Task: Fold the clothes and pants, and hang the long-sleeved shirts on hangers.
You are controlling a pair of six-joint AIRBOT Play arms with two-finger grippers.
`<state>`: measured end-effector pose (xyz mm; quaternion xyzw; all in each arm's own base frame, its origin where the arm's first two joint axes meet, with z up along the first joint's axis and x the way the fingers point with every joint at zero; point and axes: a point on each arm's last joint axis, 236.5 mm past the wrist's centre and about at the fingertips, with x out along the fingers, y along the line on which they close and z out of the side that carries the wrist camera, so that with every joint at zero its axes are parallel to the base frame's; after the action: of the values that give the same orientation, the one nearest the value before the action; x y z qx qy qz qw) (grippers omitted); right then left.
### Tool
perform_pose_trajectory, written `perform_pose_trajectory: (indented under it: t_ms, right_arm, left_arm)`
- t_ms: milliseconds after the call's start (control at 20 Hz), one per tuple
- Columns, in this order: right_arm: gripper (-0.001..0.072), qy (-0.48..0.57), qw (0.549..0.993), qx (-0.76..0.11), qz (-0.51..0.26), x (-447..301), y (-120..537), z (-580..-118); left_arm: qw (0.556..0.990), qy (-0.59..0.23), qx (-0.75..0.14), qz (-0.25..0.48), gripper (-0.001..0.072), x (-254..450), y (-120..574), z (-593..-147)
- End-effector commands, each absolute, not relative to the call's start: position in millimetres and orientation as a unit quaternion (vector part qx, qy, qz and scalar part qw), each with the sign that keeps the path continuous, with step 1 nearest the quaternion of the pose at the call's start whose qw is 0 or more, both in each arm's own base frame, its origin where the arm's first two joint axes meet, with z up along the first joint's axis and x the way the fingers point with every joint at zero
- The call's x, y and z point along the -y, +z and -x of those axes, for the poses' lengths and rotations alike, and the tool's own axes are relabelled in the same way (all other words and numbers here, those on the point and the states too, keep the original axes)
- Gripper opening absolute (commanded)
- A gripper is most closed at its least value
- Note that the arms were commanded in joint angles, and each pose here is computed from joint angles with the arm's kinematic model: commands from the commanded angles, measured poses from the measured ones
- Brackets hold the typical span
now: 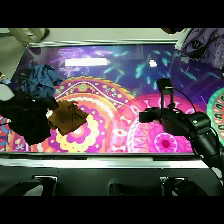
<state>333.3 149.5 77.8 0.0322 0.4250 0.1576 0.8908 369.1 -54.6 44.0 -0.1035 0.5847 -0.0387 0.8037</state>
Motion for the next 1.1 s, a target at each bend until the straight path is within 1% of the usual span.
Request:
perform_pose_trajectory:
  t_ms: [0,100,250,300,350,400,500,600,700,850,900,1000,1050]
  right_arm:
    - [0.0032,0.158,0.890,-0.426,-0.033,-150.1,77.7,-332.8]
    - [0.0032,0.158,0.890,-0.426,-0.033,-150.1,77.7,-332.8]
    - [0.0032,0.158,0.890,-0.426,-0.033,-150.0,77.6,-332.7]
    - [0.0032,0.158,0.890,-0.426,-0.033,-150.0,77.6,-332.7]
    - [0.0032,0.158,0.890,-0.426,-0.033,-150.1,77.6,-332.7]
    - [0.0033,0.158,0.890,-0.427,-0.033,-149.9,77.2,-332.3]
    - [0.0034,0.157,0.885,-0.438,-0.029,-148.4,73.5,-327.8]
    - [0.0034,0.150,0.873,-0.463,-0.015,-141.3,66.6,-315.9]
    - [0.0034,0.135,0.863,-0.486,0.013,-125.6,62.8,-301.3]
    - [0.0035,0.100,0.857,-0.502,0.062,-93.5,66.7,-283.3]
    - [0.0046,0.088,0.856,-0.504,0.076,-83.2,69.6,-278.0]
    - [0.0154,0.065,0.852,-0.510,0.099,-64.4,74.0,-268.3]
    - [0.0153,0.055,0.849,-0.515,0.108,-57.2,74.4,-264.3]
  left_arm:
    - [0.769,-0.021,-0.628,0.112,0.0720,53.7,-22.6,-378.3]
    - [0.765,-0.018,-0.633,0.117,0.0720,54.9,-46.2,-388.9]
    - [0.756,-0.021,-0.638,0.148,0.0720,65.9,-70.0,-398.5]
    - [0.749,-0.026,-0.642,0.164,0.0641,72.7,-74.1,-398.4]
    - [0.741,-0.033,-0.644,0.184,0.0236,81.5,-73.7,-397.3]
    - [0.735,-0.048,-0.645,0.203,0.0024,92.5,-68.8,-396.3]
    - [0.722,-0.101,-0.642,0.238,0.0014,127.2,-46.7,-396.2]
    - [0.716,-0.166,-0.627,0.258,0.0015,177.8,-15.5,-394.1]
    - [0.708,-0.240,-0.615,0.251,0.0014,241.0,14.5,-380.0]
    - [0.704,-0.322,-0.593,0.220,0.0015,337.8,32.6,-342.4]
    - [0.706,-0.338,-0.586,0.209,0.0014,364.9,30.1,-329.8]
    - [0.706,-0.348,-0.581,0.208,0.0015,414.1,14.9,-306.1]
    - [0.706,-0.349,-0.580,0.207,0.0018,434.9,2.6,-294.9]
